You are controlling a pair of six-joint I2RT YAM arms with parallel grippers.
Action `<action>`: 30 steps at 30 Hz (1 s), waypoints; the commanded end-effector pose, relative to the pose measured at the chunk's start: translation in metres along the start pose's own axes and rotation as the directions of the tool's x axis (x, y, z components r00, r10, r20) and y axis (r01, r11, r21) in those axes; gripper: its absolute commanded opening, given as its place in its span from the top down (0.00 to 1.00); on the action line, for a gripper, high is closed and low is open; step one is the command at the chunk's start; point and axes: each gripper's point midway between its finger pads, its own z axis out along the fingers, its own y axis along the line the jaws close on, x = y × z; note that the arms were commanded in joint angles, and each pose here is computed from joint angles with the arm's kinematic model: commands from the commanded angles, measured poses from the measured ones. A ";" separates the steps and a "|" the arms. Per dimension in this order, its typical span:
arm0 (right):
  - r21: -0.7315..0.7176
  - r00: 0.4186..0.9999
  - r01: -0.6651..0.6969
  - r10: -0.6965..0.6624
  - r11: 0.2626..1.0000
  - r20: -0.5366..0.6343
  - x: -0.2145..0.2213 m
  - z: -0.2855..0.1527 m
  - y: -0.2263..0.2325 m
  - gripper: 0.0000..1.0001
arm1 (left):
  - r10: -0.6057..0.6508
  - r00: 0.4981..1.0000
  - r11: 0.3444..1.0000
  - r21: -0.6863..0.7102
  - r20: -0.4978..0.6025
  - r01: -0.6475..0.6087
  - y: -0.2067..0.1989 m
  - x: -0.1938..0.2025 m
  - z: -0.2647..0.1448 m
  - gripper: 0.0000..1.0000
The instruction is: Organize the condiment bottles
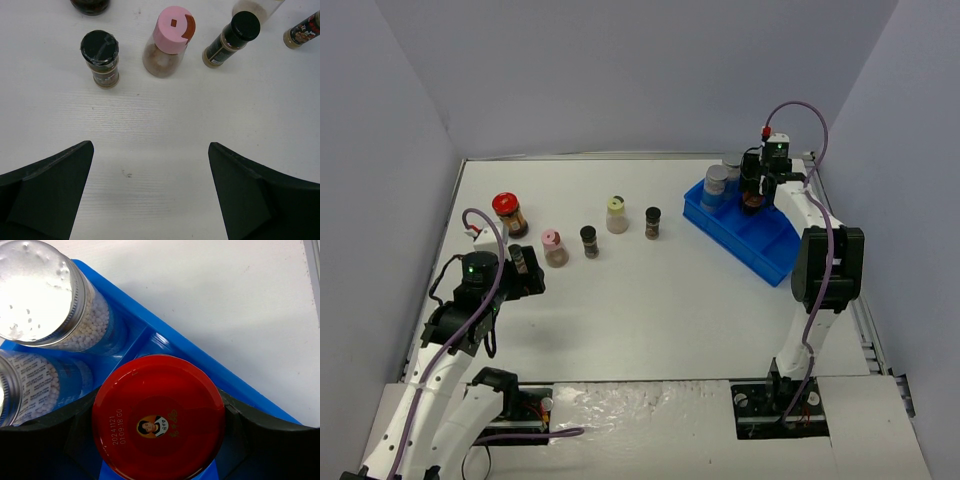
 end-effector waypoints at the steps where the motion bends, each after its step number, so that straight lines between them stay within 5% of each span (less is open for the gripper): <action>1: 0.016 0.967 -0.028 0.023 0.999 0.255 -0.073 -0.013 -0.003 0.98 | 0.003 0.998 1.000 0.006 0.063 -0.003 -0.003 -0.019 0.001 0.03; 4: 0.030 0.969 -0.031 0.023 0.999 0.248 -0.066 -0.009 -0.006 0.85 | 0.003 0.998 1.000 0.009 0.062 -0.003 -0.003 -0.018 0.001 0.03; 8: 0.035 0.969 -0.034 0.024 0.999 0.247 -0.064 -0.008 -0.007 0.54 | -0.003 0.998 1.000 0.012 0.055 0.003 -0.004 -0.017 0.002 0.03; 12: 0.030 0.971 -0.033 0.025 0.999 0.239 -0.060 -0.005 -0.006 0.33 | -0.015 0.999 1.000 0.020 0.046 0.014 -0.006 -0.015 0.003 0.03; 21: -0.005 0.966 -0.046 0.045 0.999 0.256 -0.072 -0.029 -0.001 0.05 | -0.102 0.994 0.995 -0.003 0.028 0.102 -0.008 -0.022 0.002 0.03; 30: -0.141 0.918 -0.143 0.185 0.980 0.350 -0.113 -0.143 0.007 0.00 | -0.172 0.984 0.971 -0.160 0.049 0.178 -0.002 -0.079 0.017 0.03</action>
